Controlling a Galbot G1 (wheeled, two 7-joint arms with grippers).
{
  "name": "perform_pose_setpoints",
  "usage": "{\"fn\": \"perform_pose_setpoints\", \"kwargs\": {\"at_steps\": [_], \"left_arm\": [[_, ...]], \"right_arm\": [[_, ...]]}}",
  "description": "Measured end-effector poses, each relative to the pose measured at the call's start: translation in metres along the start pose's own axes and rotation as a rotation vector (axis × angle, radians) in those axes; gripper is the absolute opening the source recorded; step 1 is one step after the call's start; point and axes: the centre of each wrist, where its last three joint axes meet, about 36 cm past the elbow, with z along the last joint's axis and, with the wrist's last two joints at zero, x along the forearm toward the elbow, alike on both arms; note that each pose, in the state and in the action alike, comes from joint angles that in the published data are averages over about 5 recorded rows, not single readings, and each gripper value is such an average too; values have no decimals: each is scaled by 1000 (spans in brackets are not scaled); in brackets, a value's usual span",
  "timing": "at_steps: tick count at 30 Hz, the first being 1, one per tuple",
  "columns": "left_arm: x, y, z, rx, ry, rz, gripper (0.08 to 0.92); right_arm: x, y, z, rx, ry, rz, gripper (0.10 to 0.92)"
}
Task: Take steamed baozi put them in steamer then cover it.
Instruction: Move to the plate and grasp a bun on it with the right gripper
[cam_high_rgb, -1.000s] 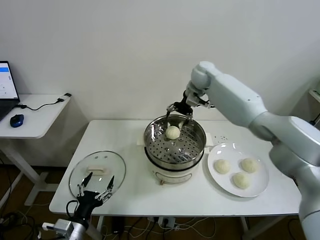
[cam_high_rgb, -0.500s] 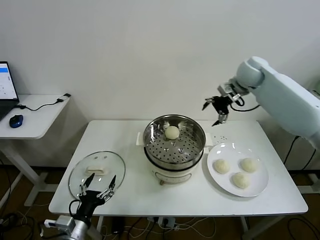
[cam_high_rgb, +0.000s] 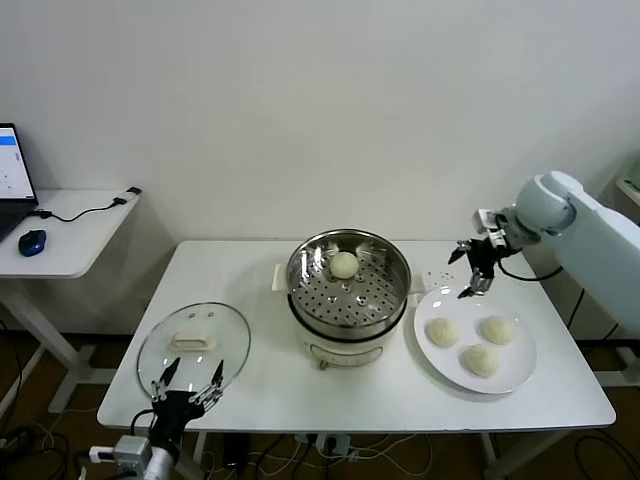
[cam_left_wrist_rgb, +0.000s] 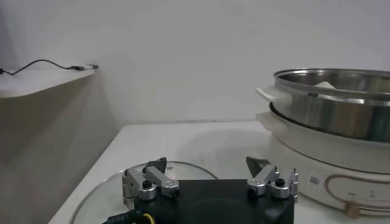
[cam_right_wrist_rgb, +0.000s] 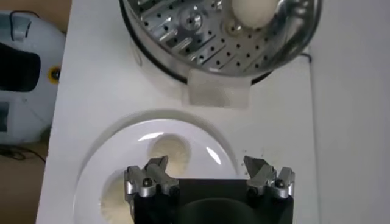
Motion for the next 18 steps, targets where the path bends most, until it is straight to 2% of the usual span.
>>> {"fn": "perform_pose_setpoints", "kwargs": {"at_steps": [18], "left_arm": [[6, -1, 1, 14, 16, -24, 823]], "right_arm": [[-95, 15, -4, -27, 41, -73, 823]]}}
